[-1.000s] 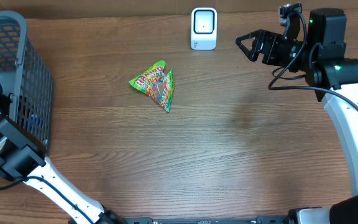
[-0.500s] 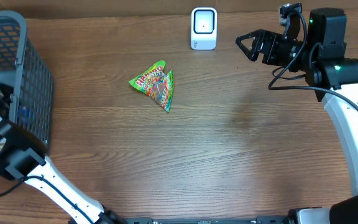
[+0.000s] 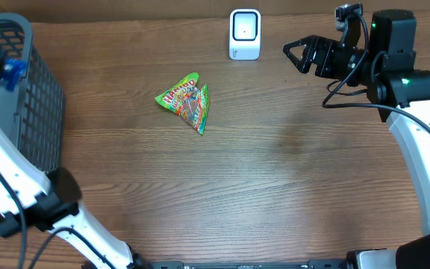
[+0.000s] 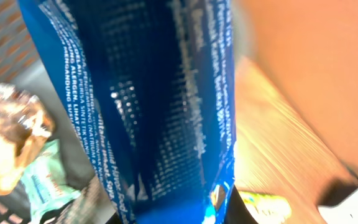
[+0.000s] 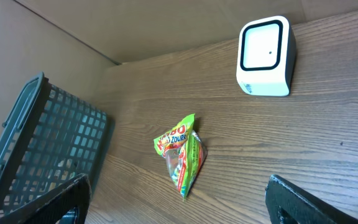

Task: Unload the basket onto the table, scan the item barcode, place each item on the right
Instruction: 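Grasp the blue snack bar in the basket with the left gripper, place on table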

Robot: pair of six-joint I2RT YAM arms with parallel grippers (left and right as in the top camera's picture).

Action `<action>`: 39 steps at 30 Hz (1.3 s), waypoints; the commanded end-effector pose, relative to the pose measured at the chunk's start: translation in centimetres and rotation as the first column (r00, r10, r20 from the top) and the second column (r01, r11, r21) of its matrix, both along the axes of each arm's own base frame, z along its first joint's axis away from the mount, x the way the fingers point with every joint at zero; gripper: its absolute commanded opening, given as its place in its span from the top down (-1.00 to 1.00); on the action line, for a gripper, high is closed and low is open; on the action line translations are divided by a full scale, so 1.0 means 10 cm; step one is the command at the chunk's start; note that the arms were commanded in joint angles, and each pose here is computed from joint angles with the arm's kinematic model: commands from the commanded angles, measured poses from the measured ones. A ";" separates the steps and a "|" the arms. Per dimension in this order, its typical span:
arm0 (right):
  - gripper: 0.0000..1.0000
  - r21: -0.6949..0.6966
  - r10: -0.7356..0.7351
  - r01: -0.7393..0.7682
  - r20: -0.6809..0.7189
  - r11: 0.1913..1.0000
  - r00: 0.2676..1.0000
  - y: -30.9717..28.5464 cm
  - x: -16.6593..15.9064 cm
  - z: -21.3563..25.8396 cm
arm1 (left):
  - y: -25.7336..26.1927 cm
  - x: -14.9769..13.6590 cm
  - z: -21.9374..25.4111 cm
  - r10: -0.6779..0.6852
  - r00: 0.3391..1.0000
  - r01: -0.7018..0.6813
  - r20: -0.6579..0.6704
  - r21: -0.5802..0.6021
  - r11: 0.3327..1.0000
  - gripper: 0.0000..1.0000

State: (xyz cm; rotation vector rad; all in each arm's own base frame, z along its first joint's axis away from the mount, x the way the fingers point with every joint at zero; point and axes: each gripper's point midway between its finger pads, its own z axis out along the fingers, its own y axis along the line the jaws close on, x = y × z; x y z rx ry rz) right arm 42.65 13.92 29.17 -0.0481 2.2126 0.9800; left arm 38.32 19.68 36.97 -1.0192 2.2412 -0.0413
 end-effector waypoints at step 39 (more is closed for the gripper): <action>-0.80 -0.006 0.015 -0.014 0.040 1.000 0.999 0.01 -0.01 0.12 | -2.51 0.25 -1.93 -0.666 0.647 0.615 -0.373 -0.262 0.744 -0.29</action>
